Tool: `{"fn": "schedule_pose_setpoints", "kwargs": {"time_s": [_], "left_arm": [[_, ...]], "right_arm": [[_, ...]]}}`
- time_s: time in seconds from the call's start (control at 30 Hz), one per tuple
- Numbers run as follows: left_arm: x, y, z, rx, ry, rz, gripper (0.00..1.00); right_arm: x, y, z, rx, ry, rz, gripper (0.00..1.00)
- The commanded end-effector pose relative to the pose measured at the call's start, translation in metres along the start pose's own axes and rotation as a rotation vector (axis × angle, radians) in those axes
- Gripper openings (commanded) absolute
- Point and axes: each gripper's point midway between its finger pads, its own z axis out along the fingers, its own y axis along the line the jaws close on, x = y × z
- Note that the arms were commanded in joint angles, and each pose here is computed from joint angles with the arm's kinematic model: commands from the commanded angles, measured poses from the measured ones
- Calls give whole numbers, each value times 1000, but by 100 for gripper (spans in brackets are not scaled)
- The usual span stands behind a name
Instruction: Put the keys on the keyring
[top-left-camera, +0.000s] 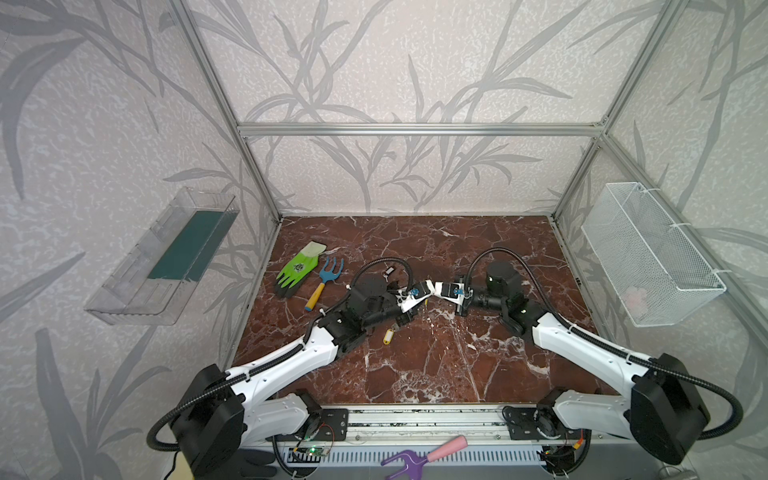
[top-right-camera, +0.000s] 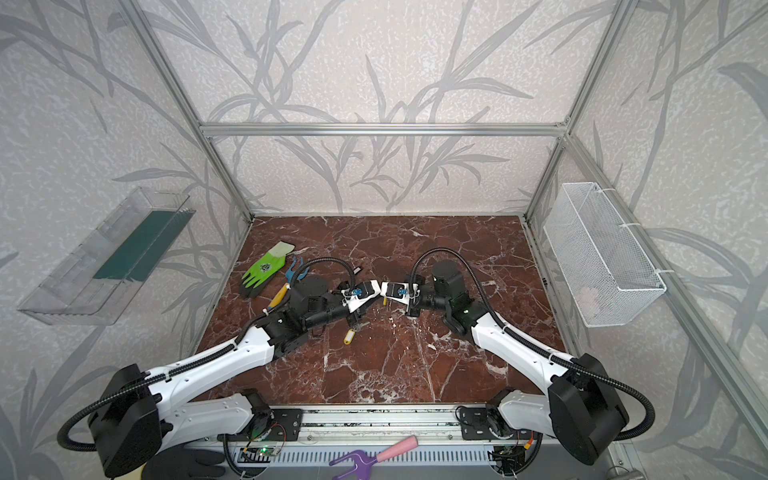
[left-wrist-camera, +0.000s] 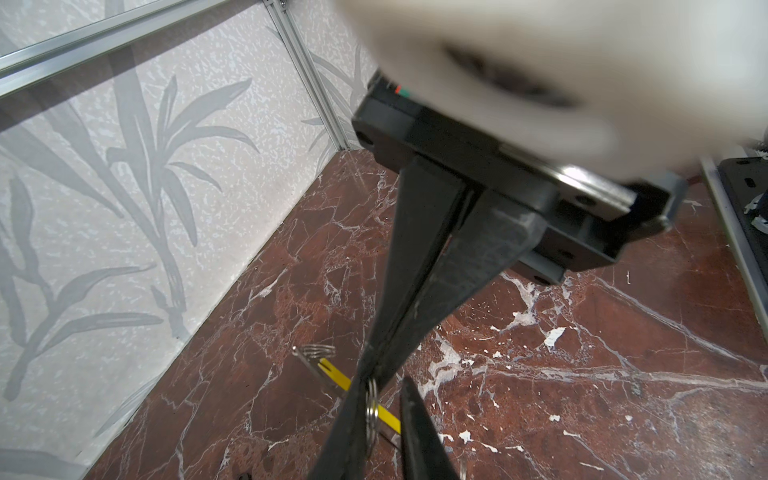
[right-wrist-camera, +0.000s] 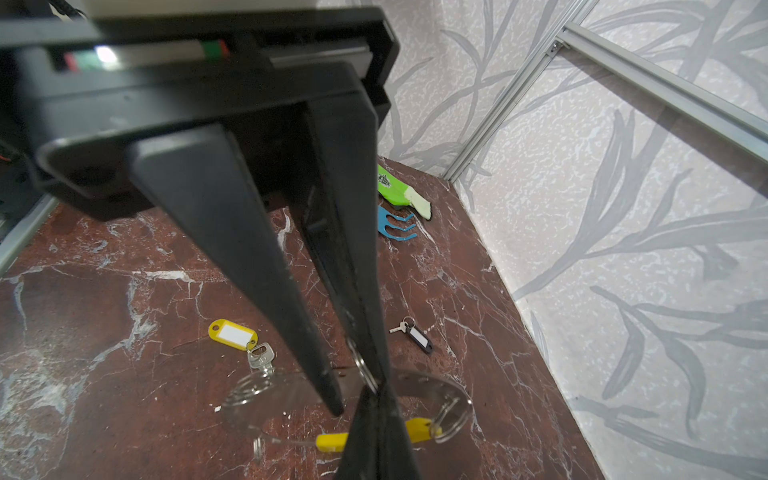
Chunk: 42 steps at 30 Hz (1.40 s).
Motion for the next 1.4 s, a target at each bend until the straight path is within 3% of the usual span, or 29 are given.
{"fn": "schedule_pose_setpoints", "kwargs": {"time_s": [0.0,0.3,0.83,1.07,1.23,1.37], "left_arm": [[-17,7,-5,-6,-22,12,19],[-14,6,-5,13,3,17,18],[-8,8,-1,24,36,2,0],[-13,6,-2,73,5,-46,0],[-21,13,-6,95,-61,-115,0],[-25,16,-8,106,-107,-152,0]], "right_arm": [[-5,-5,2,18,-11,-16,0],[-4,-6,2,21,-8,-20,0],[-9,-4,0,12,-21,-27,0],[-6,-2,0,8,-17,-13,0],[-1,-5,-4,31,-10,13,25],[6,-11,-12,60,-5,63,30]]}}
